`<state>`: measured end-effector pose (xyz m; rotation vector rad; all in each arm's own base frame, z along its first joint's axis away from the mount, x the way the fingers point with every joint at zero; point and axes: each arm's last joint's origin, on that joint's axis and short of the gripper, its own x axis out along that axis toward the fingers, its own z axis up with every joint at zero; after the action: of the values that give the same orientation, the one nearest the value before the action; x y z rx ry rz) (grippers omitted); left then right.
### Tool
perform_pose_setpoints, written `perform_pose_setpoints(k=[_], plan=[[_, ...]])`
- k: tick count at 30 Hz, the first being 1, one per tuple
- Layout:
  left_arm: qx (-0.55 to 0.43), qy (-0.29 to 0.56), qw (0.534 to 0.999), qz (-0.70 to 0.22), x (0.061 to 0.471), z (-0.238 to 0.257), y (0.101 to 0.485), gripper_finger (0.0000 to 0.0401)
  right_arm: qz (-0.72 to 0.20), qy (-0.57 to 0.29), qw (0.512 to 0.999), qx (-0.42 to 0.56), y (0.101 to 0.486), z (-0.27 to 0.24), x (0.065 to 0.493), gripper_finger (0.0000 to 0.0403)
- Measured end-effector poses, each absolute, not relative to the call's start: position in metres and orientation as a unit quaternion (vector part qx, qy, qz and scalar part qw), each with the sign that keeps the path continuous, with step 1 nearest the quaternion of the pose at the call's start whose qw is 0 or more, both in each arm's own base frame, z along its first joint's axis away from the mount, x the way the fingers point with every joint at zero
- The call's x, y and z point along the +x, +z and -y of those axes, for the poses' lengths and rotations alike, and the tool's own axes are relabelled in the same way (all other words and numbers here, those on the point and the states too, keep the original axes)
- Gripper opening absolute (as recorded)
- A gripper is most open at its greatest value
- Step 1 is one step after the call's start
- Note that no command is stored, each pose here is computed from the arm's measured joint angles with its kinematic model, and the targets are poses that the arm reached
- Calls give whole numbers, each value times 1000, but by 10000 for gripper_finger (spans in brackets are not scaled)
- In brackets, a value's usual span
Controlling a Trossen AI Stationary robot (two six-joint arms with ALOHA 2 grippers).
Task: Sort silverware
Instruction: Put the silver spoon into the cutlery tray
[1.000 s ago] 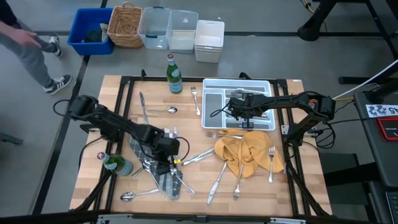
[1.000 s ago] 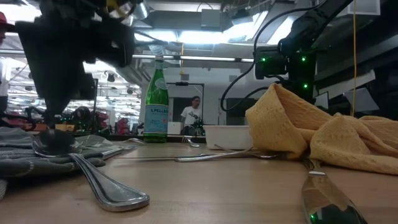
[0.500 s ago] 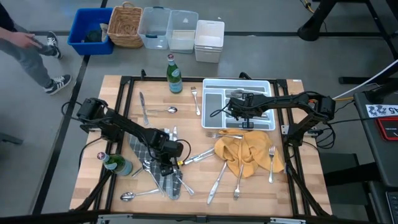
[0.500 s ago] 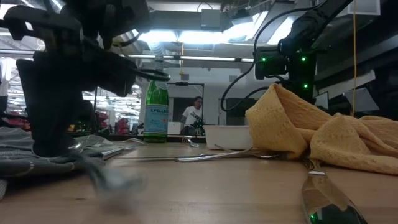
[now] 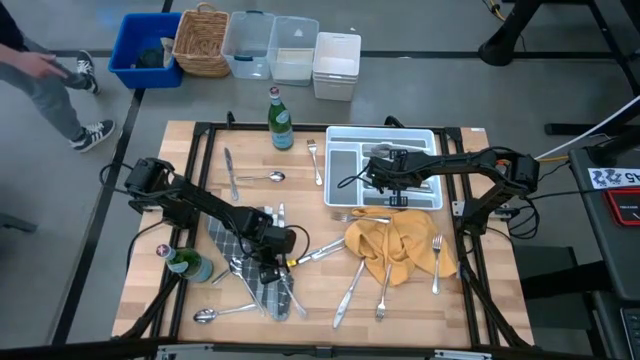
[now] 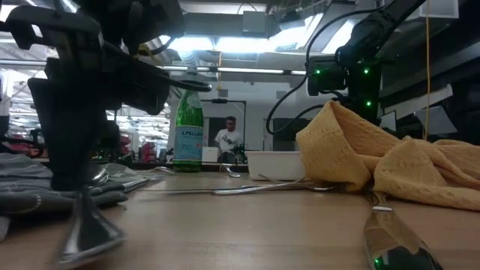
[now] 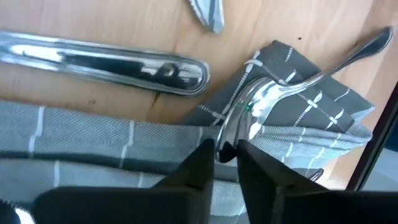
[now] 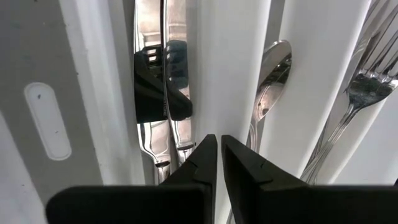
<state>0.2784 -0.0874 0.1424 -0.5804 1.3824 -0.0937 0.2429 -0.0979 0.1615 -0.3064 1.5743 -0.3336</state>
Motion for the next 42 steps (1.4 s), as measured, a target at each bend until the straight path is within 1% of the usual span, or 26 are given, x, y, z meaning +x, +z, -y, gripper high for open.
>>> perform_pose_setpoints(k=[3,5,13,16,21,24,34,42], plan=[[-261,-48,741,-617,281,88,143,19,-702,-149,683,-137,162,98,243,30],[-260,-48,744,-613,282,88,144,7,-702,-149,683,-137,162,98,243,30],[-263,-46,747,-609,282,88,144,4,-703,-148,682,-137,161,98,243,30],[-264,-46,747,-609,282,88,144,4,-711,-144,675,-136,162,97,241,30],[-269,-50,755,-596,281,87,154,2,-731,-135,655,-134,175,98,242,30],[-282,-46,763,-580,281,82,163,1,-732,-134,655,-134,186,99,245,30],[-348,-47,816,-459,296,56,196,0,-734,-133,653,-131,230,103,256,30],[-392,-48,856,-335,315,27,216,0,-735,-174,650,-89,267,103,256,30]])
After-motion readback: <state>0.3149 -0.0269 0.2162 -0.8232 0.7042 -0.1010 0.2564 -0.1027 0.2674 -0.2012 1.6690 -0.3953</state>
